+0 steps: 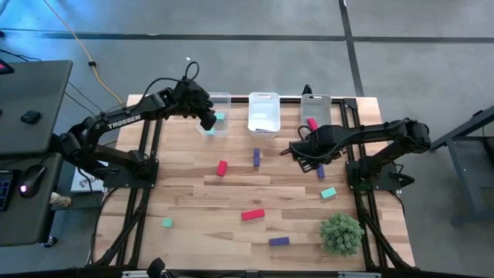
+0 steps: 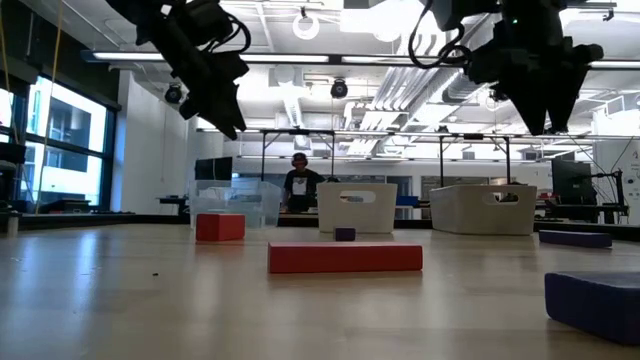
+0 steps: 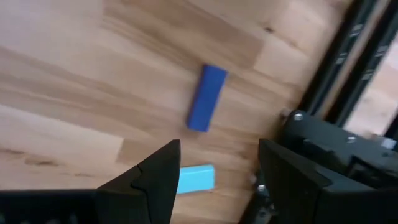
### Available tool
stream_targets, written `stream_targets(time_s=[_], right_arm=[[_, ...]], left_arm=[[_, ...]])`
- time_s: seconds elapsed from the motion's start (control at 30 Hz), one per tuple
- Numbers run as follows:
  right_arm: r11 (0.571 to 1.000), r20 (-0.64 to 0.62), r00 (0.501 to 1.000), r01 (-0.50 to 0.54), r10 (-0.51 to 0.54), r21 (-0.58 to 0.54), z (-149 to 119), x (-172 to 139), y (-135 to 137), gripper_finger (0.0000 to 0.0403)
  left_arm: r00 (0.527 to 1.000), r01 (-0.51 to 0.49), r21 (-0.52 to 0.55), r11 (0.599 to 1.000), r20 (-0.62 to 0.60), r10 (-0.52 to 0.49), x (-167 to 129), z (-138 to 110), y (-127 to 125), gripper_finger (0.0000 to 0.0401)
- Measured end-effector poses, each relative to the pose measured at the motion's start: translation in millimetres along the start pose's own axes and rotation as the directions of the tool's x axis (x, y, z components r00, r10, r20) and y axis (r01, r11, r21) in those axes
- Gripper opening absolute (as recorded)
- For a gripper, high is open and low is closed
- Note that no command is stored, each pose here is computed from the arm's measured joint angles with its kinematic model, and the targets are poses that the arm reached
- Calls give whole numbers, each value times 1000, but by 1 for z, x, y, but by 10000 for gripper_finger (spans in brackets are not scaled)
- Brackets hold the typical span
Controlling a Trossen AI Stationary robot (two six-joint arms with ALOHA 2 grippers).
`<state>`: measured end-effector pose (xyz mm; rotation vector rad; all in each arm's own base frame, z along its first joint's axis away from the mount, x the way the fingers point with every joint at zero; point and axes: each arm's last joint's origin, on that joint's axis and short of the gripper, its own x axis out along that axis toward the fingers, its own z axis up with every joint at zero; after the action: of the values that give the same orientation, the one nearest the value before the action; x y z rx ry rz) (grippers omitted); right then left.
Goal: Sort & place blocks by color
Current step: Put the violet block into the white bin
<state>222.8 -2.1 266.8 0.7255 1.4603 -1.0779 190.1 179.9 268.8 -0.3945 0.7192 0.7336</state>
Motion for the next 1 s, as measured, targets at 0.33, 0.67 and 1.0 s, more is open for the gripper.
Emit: stream_targets(time_s=[0.33,0.67,1.0], right_arm=[[1000,40,999,27,-27,9,3,6,-2,206],[999,-28,999,-36,37,26,-2,58,5,206],[993,-90,991,-91,97,70,-9,96,5,206]], left_arm=[[1000,2,2,1000,0,-2,0,0,-1,104],[1000,2,3,1000,1,-2,0,0,-1,104],[1000,2,3,1000,2,-2,0,0,-1,104]])
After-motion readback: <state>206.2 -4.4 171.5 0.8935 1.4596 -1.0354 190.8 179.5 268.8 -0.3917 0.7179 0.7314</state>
